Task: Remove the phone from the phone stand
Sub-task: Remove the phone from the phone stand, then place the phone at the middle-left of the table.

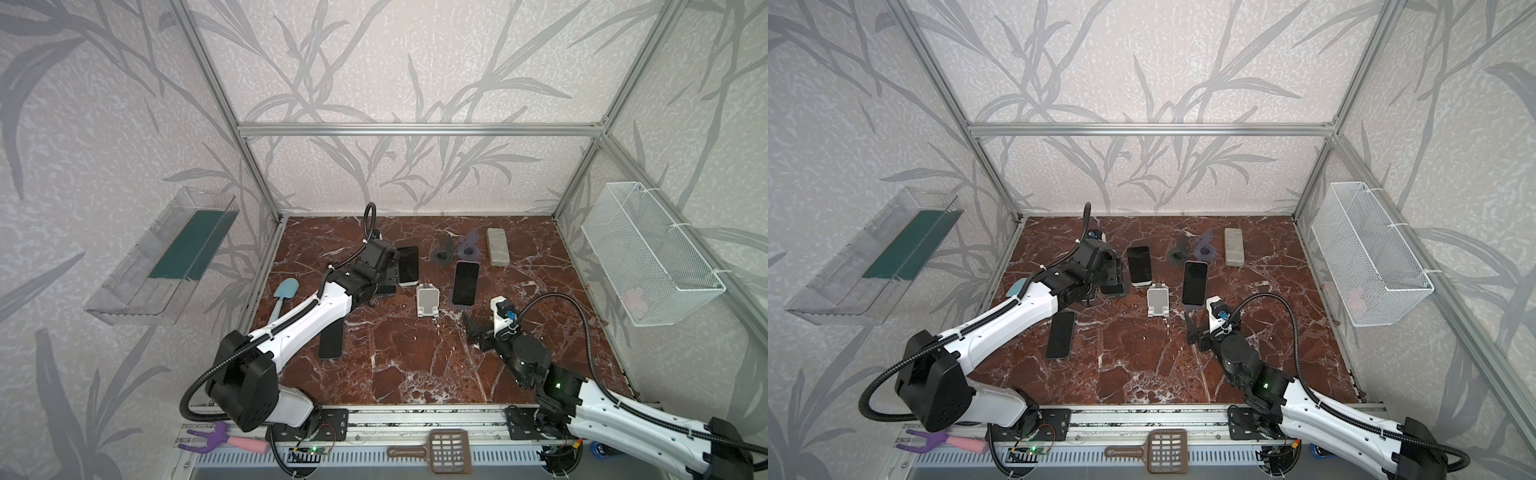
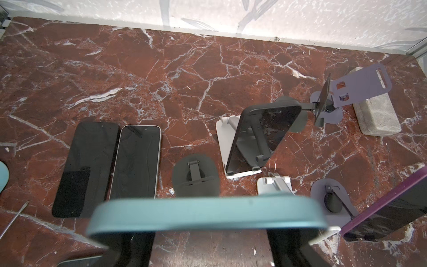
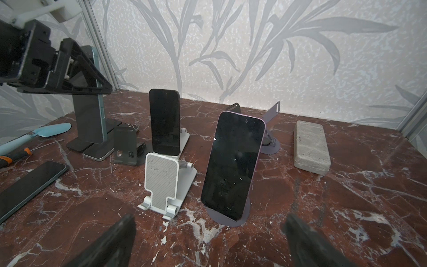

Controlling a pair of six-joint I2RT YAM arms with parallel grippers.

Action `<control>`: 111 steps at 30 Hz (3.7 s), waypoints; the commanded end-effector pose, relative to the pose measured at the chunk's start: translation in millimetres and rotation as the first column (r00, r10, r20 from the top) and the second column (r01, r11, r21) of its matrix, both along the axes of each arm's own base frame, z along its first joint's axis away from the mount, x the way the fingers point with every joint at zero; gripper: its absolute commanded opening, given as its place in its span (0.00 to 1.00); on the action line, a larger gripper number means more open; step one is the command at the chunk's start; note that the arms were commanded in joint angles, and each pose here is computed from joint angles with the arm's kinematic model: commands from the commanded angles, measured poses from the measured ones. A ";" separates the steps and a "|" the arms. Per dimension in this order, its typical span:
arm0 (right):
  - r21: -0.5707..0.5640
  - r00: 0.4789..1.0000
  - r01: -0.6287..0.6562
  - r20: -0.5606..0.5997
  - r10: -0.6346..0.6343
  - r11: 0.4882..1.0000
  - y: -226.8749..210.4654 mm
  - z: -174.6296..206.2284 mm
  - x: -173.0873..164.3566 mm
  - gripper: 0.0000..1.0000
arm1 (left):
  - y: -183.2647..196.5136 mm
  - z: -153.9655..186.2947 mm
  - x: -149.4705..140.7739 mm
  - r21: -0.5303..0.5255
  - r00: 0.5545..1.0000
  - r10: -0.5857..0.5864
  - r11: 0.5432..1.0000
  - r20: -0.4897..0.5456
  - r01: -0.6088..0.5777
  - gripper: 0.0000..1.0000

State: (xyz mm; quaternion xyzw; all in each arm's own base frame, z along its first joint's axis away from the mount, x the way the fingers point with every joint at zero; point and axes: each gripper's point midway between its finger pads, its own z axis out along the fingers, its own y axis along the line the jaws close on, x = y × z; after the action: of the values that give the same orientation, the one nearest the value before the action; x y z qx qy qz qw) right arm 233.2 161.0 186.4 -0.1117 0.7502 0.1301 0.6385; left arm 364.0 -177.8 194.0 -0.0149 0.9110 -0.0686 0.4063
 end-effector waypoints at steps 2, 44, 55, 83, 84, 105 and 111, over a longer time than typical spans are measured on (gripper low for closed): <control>0.033 0.999 0.024 0.032 -0.025 0.999 -4.2 16.8 1.8 0.99 | 11.7 8.5 -19.0 0.025 1.000 -0.013 1.000 -0.007 0.013 0.48; 0.039 1.000 0.013 0.019 -0.014 0.999 -1.0 13.3 2.0 0.99 | 46.3 -144.6 -101.7 0.171 0.845 0.039 0.983 -0.533 0.063 0.44; 0.033 1.000 0.007 0.013 -0.008 0.999 1.5 11.3 2.8 0.99 | 49.8 -161.1 -113.2 0.144 0.776 0.057 0.989 -0.628 0.045 0.44; 0.049 1.000 0.004 0.019 -0.005 0.999 0.2 15.0 1.2 0.99 | 68.7 -185.9 -109.1 0.247 0.698 0.145 0.968 -0.701 0.048 0.52; 0.049 1.000 0.000 0.017 -0.001 0.999 1.0 14.5 1.1 0.99 | 69.1 -187.8 -109.8 0.251 0.692 0.149 0.967 -0.706 0.047 0.52; 0.038 1.000 0.003 0.012 -0.003 0.999 1.7 12.2 2.0 0.99 | 80.9 -196.4 -110.3 0.308 0.706 0.210 0.951 -0.676 0.011 0.61; 0.037 1.000 0.005 0.014 -0.005 0.999 1.2 12.8 2.1 0.99 | 83.0 -196.1 -108.4 0.319 0.717 0.216 0.948 -0.663 0.009 0.64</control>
State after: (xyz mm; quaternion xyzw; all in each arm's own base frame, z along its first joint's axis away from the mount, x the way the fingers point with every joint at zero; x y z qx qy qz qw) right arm 232.9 163.0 184.6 -0.1132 0.7522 0.1349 0.6350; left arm 254.7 -117.4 15.8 -0.0189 0.9984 0.0456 0.0265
